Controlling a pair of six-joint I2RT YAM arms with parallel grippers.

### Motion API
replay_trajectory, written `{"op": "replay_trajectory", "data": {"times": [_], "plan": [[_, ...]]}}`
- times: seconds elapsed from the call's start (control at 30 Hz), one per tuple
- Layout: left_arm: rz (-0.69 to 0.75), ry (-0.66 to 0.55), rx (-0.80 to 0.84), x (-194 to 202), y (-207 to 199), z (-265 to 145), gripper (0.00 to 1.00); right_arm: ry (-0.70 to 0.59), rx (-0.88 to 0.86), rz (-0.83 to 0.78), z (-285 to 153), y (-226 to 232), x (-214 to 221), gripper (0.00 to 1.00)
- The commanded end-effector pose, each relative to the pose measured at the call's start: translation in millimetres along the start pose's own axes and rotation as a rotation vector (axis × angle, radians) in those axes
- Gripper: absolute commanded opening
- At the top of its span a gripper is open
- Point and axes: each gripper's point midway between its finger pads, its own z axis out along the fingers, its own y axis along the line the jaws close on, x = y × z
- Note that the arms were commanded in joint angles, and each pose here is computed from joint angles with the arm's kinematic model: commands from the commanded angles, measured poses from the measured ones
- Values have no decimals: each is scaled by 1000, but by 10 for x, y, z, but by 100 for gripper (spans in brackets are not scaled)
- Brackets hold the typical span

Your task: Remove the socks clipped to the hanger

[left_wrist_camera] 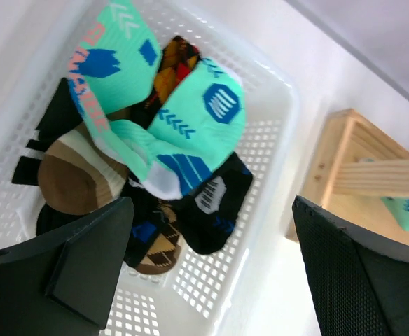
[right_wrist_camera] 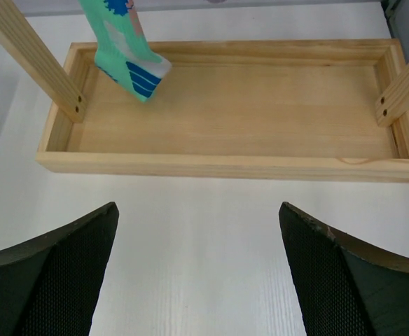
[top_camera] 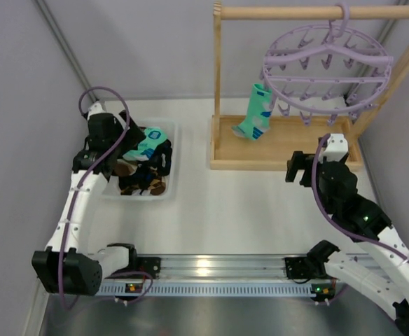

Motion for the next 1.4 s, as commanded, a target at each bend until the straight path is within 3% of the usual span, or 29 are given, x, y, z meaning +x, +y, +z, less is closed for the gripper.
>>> {"op": "replay_trajectory", "data": {"times": [0.0, 0.23, 0.37, 0.4, 0.57, 0.6, 0.73, 1.03, 1.17, 1.27, 1.37], "plan": [[33, -18, 172, -126, -341, -370, 98, -59, -51, 84, 23, 112, -145, 93], [213, 44, 454, 327, -1118, -935, 98, -158, -84, 89, 162, 172, -64, 92], [312, 136, 613, 730, -1431, -1239, 98, -193, -93, 65, 344, 208, 92, 99], [333, 148, 622, 824, -1433, -1268, 98, -173, -62, 64, 440, 142, 180, 99], [354, 115, 657, 897, -1266, -1547, 98, -110, -273, 70, 883, 405, 365, 99], [360, 108, 657, 885, -1222, -1584, 98, -205, -301, 87, 957, 377, 208, 99], [430, 126, 638, 915, -1000, -1705, 98, -320, -425, 58, 1140, 431, 31, 100], [565, 112, 692, 1033, -732, -1857, 98, -364, -569, -88, 1928, 604, 151, 99], [591, 140, 714, 1156, -686, -1843, 98, -451, -561, -113, 2105, 615, 6, 99], [595, 133, 685, 1181, -621, -1779, 98, -442, -493, -121, 2312, 527, -13, 99], [587, 135, 707, 1212, -609, -1812, 98, -449, -532, -151, 2411, 611, -21, 99]]}}
